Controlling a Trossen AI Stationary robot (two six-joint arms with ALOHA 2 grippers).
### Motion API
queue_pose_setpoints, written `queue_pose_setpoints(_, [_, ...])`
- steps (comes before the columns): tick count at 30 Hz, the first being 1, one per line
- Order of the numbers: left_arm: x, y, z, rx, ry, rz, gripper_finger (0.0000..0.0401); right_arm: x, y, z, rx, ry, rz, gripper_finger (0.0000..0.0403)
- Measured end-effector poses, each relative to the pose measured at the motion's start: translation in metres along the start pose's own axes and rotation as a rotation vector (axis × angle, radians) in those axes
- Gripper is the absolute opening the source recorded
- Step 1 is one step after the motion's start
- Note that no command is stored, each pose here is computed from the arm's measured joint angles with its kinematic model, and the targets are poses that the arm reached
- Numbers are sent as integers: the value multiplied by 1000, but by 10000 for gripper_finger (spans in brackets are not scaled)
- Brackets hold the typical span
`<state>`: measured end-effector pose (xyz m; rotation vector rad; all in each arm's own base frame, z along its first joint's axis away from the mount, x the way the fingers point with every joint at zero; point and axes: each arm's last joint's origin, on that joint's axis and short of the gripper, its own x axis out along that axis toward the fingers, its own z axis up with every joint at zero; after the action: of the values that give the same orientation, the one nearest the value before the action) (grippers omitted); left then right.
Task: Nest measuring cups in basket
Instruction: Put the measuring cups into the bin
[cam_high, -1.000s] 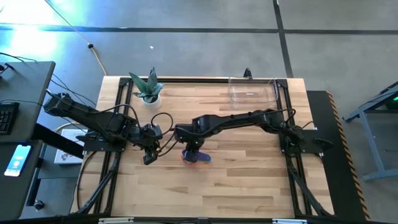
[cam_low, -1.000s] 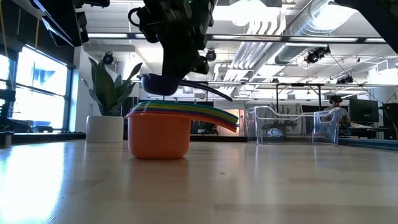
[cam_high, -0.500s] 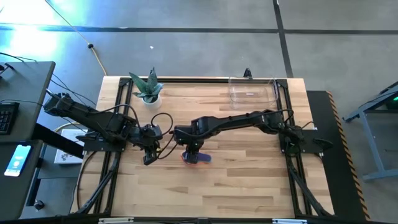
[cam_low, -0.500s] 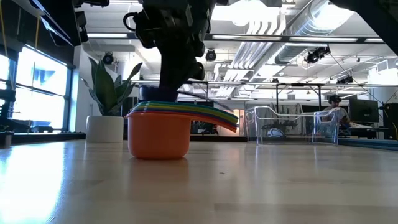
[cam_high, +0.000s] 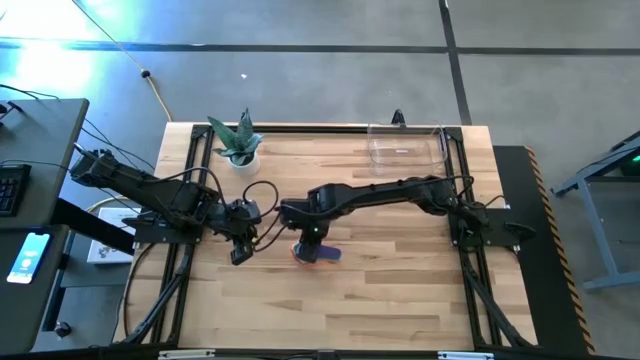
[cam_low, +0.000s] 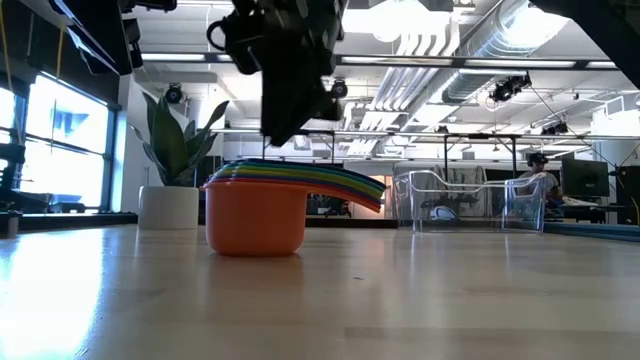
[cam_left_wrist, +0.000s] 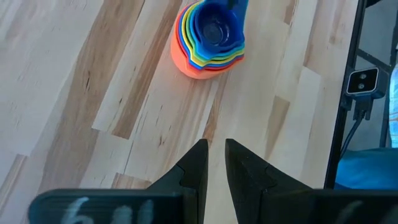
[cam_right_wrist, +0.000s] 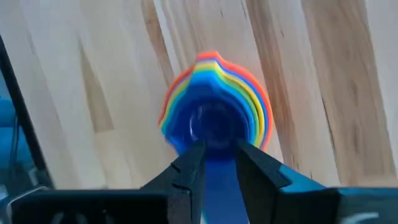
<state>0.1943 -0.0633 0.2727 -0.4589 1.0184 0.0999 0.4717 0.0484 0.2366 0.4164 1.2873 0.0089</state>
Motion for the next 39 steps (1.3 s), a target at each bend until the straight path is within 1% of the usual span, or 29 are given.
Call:
queue_pose_setpoints(2, [0, 0, 0, 12, -1, 0, 46, -8, 4, -3, 14, 22, -22, 80])
queue_pose_setpoints(5, [0, 0, 0, 26, 2, -2, 46, -19, 20, -12, -32, 37, -98, 80])
queue_pose_setpoints(8, [0, 0, 0, 26, 1, -2, 46, -27, 34, -22, -70, 67, -149, 80])
queue_pose_setpoints(11, [0, 0, 0, 28, 1, -1, 46, -30, 46, -32, -97, 102, -179, 80])
queue_pose_setpoints(15, [0, 0, 0, 81, 1, -1, 46, -29, 57, -44, -128, 138, -231, 80])
queue_pose_setpoints(18, [0, 0, 0, 91, 1, -2, 46, -28, 62, -51, -127, 161, -255, 81])
queue_pose_setpoints(24, [0, -1, 0, 50, -2, -9, 46, -28, 63, -58, -162, 213, -279, 81])
queue_pose_setpoints(32, [0, -1, 0, 51, -1, -9, 46, -29, 58, -54, -288, 224, -289, 81])
queue_pose_setpoints(39, [0, -1, 0, 50, -1, -8, 46, -31, 51, -53, -384, 263, -286, 81])
